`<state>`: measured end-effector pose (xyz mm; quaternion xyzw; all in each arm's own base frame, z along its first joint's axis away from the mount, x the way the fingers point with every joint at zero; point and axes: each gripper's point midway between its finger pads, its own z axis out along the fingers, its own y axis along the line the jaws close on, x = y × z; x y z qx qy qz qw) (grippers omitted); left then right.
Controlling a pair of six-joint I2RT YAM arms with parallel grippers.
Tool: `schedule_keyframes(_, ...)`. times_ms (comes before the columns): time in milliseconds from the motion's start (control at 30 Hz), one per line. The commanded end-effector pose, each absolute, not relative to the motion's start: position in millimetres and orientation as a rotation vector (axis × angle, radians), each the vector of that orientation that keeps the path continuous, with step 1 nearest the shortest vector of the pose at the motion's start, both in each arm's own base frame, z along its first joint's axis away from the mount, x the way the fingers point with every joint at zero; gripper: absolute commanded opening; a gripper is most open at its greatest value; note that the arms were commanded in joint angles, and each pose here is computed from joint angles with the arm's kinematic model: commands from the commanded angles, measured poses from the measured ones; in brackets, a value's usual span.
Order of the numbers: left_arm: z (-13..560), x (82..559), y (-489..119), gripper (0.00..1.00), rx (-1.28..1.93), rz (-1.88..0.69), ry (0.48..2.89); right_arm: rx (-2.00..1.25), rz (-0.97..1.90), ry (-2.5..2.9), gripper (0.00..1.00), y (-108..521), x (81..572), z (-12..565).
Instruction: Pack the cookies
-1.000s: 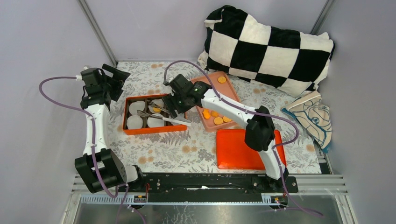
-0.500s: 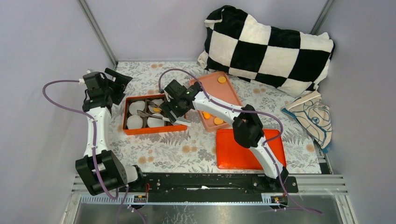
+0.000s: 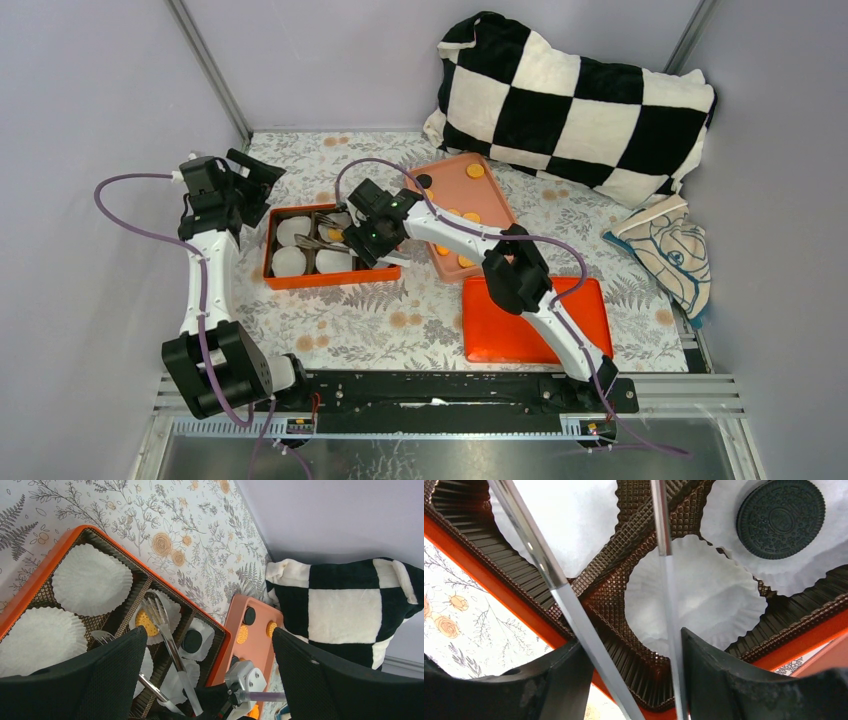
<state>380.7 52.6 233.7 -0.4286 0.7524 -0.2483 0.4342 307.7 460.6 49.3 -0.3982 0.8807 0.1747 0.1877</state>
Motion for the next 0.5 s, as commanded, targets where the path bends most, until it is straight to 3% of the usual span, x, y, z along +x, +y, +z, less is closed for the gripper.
schedule_keyframes(0, 235, 381, 55, 0.99, -1.027, -0.603, 1.868, -1.152, 0.539, 2.436, 0.62, 471, 304, 65)
schedule_keyframes(133, 234, 382, 54, 0.99, -1.027, -0.611, 1.876, -1.133, 0.554, 2.402, 0.53, 472, 306, 83)
schedule_keyframes(233, 233, 382, 53, 0.99, -1.026, -0.617, 1.881, -1.108, 0.577, 2.37, 0.37, 475, 308, 101)
schedule_keyframes(467, 247, 379, 53, 0.99, -1.003, -0.607, 1.862, -1.031, 0.632, 2.278, 0.32, 474, 309, 161)
